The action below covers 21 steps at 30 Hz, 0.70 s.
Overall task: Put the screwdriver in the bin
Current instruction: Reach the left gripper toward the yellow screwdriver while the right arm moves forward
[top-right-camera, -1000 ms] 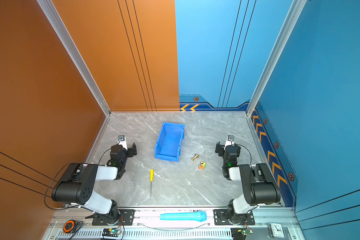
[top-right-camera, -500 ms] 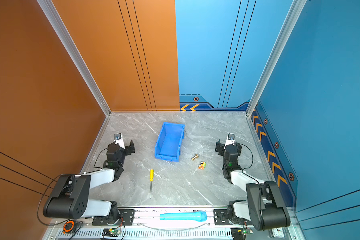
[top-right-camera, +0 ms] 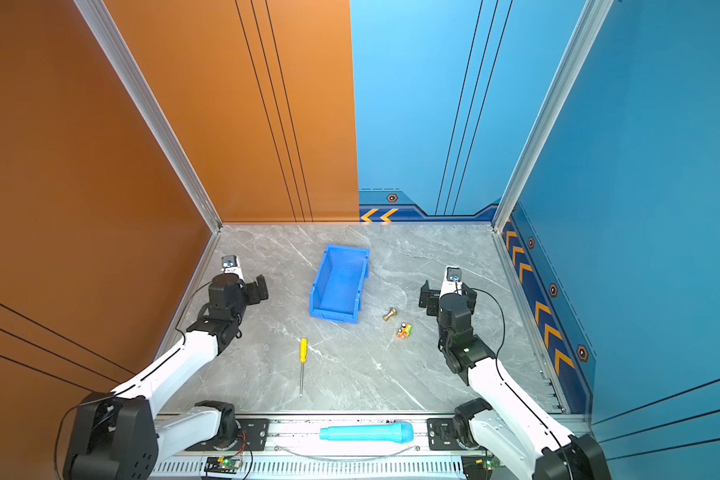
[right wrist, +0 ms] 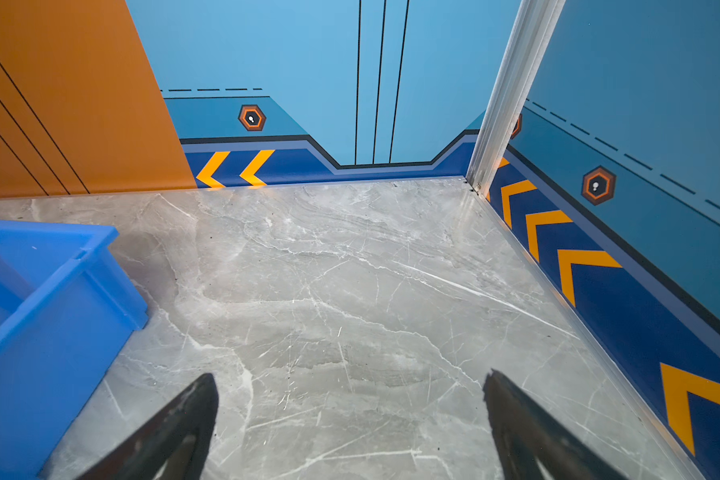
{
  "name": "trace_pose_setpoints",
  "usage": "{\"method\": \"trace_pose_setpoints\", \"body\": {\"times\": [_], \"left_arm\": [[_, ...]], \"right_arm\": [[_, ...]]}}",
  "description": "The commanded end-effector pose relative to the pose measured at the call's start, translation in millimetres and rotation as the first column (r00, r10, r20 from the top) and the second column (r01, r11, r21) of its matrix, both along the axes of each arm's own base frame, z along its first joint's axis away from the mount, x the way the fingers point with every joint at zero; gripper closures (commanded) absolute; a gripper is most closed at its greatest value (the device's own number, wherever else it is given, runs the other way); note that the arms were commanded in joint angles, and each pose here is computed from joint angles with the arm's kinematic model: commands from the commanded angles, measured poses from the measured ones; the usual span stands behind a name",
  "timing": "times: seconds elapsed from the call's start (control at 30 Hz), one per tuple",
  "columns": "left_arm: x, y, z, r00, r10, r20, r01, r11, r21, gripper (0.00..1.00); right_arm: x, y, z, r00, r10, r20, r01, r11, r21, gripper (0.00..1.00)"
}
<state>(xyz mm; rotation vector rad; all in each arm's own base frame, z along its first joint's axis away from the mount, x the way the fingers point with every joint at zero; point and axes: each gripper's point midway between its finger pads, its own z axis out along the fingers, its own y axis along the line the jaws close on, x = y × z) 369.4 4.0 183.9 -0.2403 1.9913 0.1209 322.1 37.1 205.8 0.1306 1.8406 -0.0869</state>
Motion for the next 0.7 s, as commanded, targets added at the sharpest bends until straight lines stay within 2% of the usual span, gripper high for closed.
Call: {"method": "trace_pose_setpoints", "body": {"times": [0.0,0.1,0.2,0.3,0.5,0.67], "left_arm": [[-24.3,-1.4,-14.9,0.986,0.04,-0.162,-0.048,0.998,-0.042,0.02],[-35.5,-8.4,-13.8,0.97,0.05,-0.236,-0.074,0.993,-0.096,0.02],[-42.3,-27.3,-12.6,0.953,-0.004,-0.304,-0.052,0.983,-0.174,0.02],[-47.8,-49.5,-10.9,0.937,-0.074,-0.34,-0.004,0.974,-0.224,0.02],[-64.0,-86.7,-17.5,0.887,-0.173,-0.429,0.036,0.951,-0.308,0.02],[-79.2,-113.7,-40.7,0.829,-0.233,-0.509,0.047,0.935,-0.351,0.02]], "right_arm": [[-20.4,-17.1,-8.6,0.99,-0.1,-0.096,0.104,0.994,0.037,0.0],[-29.5,-18.2,-9.7,0.983,-0.11,-0.148,0.123,0.989,0.081,0.0],[-36.2,-14.8,-12.4,0.966,-0.103,-0.236,0.133,0.985,0.111,0.0],[-37.3,5.6,-15.3,0.949,-0.011,-0.316,0.052,0.991,0.123,0.0],[-44.9,45.3,-17.1,0.926,0.15,-0.347,-0.105,0.984,0.145,0.0],[-54.1,63.0,-26.7,0.89,0.192,-0.413,-0.141,0.978,0.152,0.0]]}}
